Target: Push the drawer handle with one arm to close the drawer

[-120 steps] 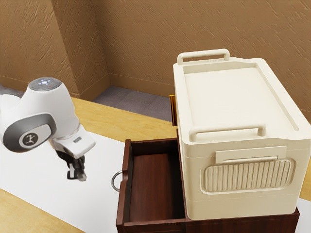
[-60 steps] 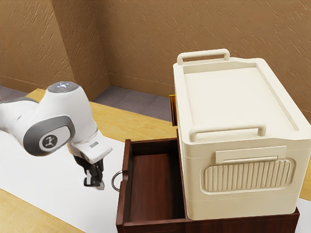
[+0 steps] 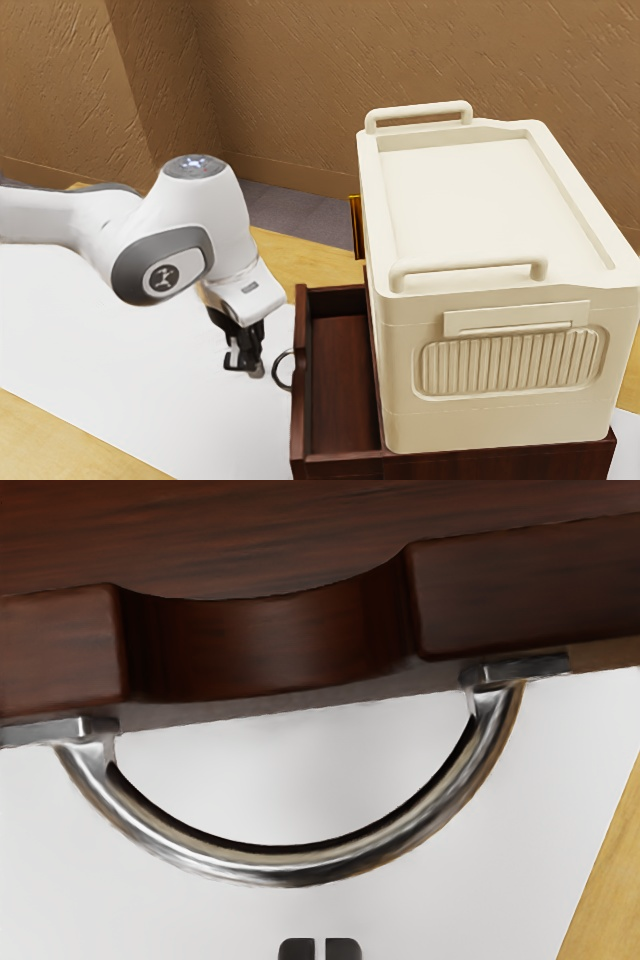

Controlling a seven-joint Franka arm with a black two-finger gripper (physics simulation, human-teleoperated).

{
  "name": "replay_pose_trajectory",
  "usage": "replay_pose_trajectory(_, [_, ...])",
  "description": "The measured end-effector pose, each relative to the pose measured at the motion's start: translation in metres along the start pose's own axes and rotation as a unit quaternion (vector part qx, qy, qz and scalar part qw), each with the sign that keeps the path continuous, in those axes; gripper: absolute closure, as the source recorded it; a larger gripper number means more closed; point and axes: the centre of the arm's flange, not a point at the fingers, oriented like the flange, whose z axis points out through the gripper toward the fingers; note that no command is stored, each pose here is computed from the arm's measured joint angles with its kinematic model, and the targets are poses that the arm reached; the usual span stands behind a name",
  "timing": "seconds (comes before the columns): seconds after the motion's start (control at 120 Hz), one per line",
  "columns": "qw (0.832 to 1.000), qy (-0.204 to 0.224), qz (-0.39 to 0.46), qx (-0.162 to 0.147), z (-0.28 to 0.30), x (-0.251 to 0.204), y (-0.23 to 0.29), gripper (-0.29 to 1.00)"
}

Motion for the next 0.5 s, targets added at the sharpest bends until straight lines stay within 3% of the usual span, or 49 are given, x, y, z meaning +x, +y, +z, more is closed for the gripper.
replay_pose_trajectory(0.5, [1.0, 0.012, 0.028, -0.005, 0.002, 0.067, -0.005, 0.78])
